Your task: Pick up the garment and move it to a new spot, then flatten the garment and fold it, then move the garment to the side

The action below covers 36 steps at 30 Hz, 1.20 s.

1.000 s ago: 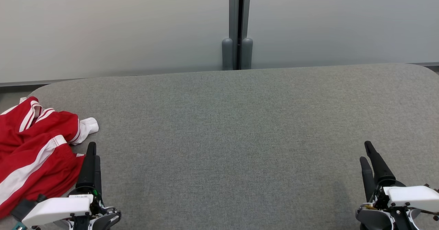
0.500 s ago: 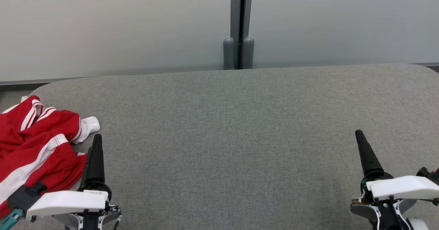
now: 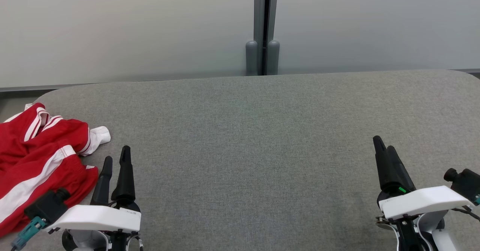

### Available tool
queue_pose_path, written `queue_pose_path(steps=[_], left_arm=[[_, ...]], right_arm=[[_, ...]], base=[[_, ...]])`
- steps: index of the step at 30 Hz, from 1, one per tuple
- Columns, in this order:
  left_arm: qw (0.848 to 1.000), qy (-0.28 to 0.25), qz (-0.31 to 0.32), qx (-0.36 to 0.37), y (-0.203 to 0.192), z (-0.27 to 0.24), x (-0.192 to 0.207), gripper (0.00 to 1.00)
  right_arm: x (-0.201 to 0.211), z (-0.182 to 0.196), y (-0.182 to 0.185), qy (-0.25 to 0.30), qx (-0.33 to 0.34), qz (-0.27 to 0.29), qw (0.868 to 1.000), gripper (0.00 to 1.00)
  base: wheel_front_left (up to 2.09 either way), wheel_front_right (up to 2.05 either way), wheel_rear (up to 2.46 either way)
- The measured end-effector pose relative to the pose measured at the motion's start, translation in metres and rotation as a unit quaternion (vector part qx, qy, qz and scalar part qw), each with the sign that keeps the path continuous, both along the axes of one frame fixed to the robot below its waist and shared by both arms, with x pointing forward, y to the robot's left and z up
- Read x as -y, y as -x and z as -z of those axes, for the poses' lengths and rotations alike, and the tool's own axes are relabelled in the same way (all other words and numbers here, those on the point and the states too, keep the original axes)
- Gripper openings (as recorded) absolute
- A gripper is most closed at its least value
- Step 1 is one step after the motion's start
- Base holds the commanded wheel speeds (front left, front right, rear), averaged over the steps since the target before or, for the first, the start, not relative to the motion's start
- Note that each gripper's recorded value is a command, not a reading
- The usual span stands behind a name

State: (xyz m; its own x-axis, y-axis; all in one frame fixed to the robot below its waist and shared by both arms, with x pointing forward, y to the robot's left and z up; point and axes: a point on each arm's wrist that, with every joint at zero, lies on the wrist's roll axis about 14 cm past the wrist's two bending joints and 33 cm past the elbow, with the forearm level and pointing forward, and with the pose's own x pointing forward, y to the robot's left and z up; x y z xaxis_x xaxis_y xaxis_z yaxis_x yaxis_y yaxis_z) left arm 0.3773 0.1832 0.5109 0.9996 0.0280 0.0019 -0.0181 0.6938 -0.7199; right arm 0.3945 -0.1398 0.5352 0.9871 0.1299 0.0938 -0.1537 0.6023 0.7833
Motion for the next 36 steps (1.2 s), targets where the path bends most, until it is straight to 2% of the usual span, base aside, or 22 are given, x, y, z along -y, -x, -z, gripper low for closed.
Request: queue_pose_path(steps=[13,36], left_arm=[[0.995,-0.095,-0.003,0.019,0.0,-0.009,0.003,1.0],[0.976,-0.212,0.0,0.041,0.002,-0.016,0.011,1.0]], right_arm=[[-0.015,-0.003,-0.001,0.115,0.03,-0.014,0.993,1.0],[-0.033,-0.013,-0.003,0.225,0.08,-0.024,0.971,1.0]], base=[[0.0,0.0,0.0],[0.0,0.0,0.0]])
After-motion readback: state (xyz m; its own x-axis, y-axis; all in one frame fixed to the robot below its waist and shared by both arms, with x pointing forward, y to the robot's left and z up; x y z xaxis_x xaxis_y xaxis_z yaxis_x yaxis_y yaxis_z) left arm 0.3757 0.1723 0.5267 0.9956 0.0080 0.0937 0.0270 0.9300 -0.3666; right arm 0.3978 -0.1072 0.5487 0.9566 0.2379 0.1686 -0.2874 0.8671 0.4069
